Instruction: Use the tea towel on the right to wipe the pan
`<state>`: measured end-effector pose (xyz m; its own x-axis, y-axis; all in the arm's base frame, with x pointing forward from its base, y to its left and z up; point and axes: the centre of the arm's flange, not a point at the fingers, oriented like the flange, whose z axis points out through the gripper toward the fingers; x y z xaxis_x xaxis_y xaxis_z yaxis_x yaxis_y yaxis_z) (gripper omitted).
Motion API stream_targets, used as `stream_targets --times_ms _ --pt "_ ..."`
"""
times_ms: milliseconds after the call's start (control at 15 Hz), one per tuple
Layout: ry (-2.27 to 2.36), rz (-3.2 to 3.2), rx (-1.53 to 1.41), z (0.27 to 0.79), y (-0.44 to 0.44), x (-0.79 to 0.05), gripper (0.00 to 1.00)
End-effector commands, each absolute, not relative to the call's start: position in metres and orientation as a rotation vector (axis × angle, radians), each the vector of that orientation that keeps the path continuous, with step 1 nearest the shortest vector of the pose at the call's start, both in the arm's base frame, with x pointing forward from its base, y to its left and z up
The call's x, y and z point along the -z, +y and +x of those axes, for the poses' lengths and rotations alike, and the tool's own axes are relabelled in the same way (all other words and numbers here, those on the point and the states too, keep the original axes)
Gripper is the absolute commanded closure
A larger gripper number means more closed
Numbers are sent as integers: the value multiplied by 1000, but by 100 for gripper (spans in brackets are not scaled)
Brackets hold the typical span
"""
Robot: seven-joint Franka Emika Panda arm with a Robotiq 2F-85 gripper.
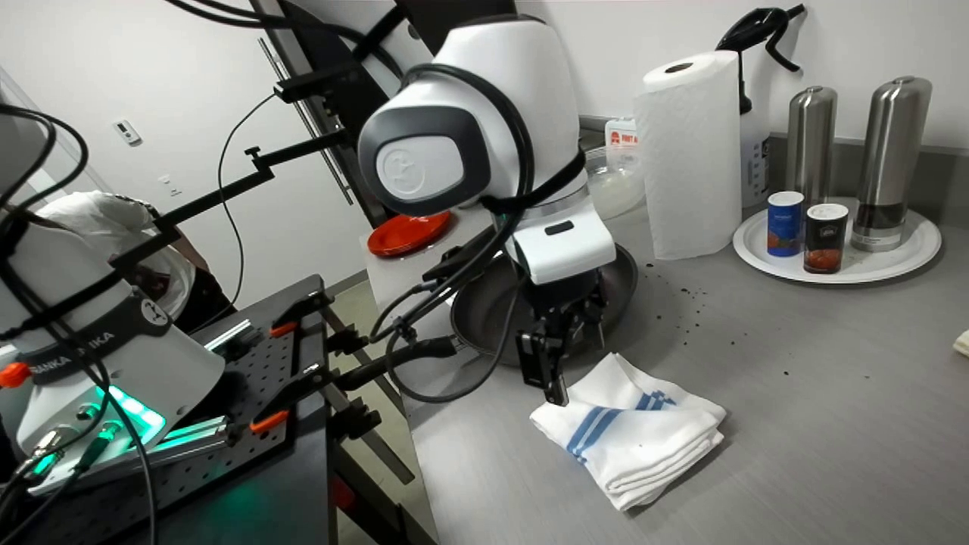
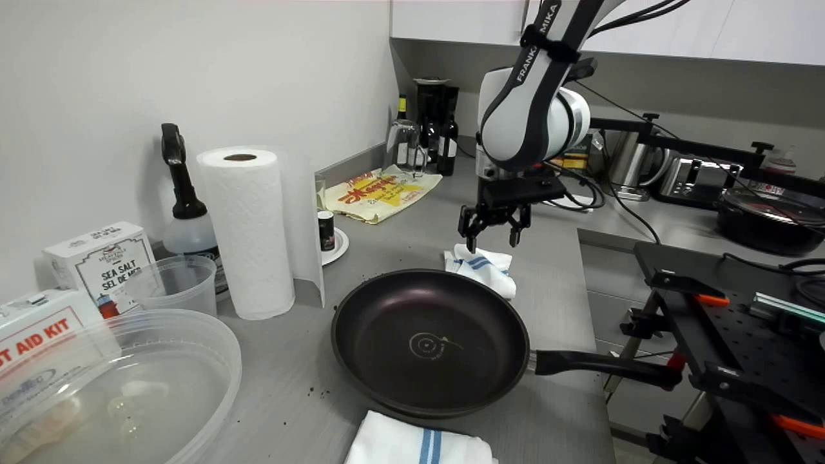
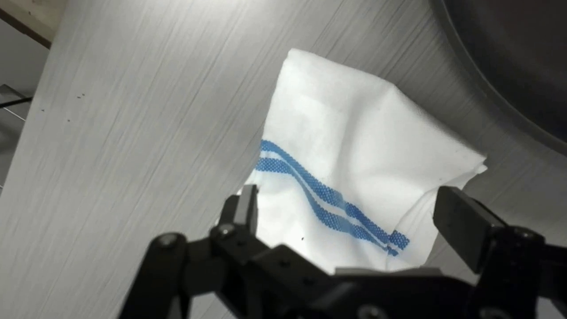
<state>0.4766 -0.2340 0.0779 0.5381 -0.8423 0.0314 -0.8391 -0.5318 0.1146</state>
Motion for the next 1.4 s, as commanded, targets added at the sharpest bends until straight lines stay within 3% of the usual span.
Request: stream_targets --times_ms 0,667,733,800,1333 --pt "-1469 2663 36 492 -255 -49 0" --pt "-1475 2687 84 499 -280 -5 0" --pt "-1476 2692 88 499 -280 -3 25" --pt "-1475 2697 94 500 -280 0 26" --pt "-1461 2725 129 509 -276 2 85"
